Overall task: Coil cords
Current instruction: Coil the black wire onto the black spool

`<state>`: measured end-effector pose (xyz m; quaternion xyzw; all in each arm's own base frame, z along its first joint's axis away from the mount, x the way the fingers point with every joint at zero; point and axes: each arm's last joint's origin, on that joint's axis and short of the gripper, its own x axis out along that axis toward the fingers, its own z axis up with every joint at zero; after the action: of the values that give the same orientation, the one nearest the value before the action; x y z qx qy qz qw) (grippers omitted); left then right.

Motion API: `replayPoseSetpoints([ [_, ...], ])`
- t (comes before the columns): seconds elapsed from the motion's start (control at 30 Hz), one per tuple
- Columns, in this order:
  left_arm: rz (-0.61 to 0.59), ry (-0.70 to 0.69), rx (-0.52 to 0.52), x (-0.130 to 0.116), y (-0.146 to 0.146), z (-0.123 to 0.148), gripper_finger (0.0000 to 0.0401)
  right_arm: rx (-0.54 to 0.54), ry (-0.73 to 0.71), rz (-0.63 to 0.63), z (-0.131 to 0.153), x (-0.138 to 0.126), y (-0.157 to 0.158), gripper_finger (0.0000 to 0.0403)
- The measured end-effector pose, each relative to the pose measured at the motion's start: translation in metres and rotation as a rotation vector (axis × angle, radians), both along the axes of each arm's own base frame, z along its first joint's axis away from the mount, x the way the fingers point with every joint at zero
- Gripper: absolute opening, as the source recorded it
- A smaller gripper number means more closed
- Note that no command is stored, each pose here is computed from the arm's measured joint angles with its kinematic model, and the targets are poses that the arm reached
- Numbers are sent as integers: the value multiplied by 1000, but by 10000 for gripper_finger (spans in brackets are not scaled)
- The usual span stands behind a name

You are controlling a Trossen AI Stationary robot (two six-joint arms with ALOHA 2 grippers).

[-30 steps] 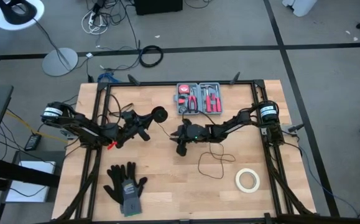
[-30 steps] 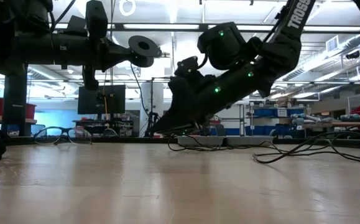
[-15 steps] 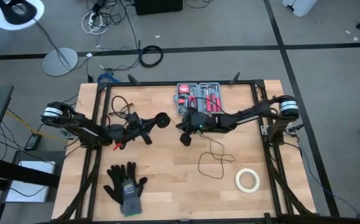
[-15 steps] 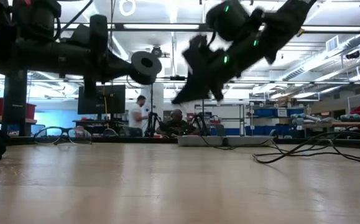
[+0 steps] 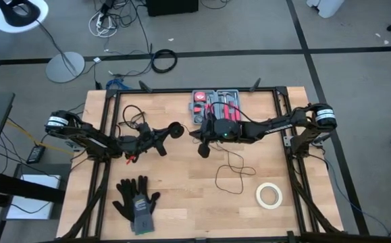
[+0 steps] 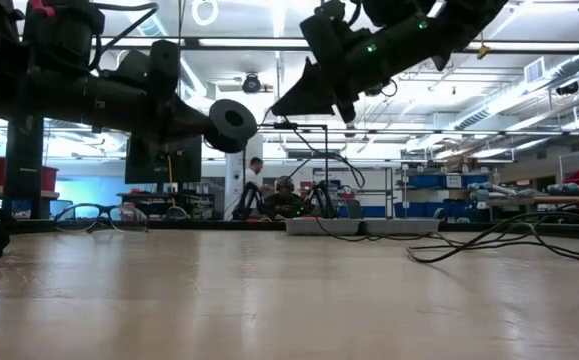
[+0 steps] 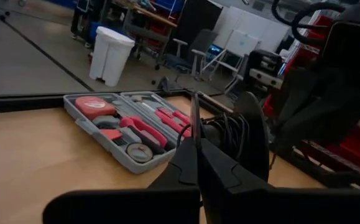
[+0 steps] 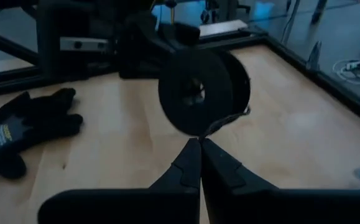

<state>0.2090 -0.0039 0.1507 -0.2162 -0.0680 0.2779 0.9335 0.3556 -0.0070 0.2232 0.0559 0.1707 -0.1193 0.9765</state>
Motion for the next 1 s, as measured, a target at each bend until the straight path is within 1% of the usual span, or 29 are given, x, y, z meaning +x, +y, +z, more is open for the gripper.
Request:
replayPoseSetpoints([
  [0.13, 0, 6, -4, 0, 0, -1, 0, -16, -15, 1, 6, 3, 0, 0],
  [0.23, 1, -22, -7, 0, 0, 2, 0, -7, 8, -30, 4, 2, -1, 0],
  [0.37, 2, -62, -8, 0, 0, 5, 0, 20, 120, -99, -6, -3, -3, 0],
  [0.5, 2, -77, -10, -1, 0, 7, 0, 49, 194, -125, -13, -8, -2, 0],
  [0.73, 11, -90, -14, -1, 0, 8, 0, 65, 254, -141, -19, -11, 3, 0],
  [0.9, 11, -96, -15, -1, 0, 8, 0, 99, 352, -173, -27, -19, 3, 0],
  [1.0, 12, -90, -14, -1, 0, 8, 0, 88, 383, -185, -29, -21, 4, 0],
])
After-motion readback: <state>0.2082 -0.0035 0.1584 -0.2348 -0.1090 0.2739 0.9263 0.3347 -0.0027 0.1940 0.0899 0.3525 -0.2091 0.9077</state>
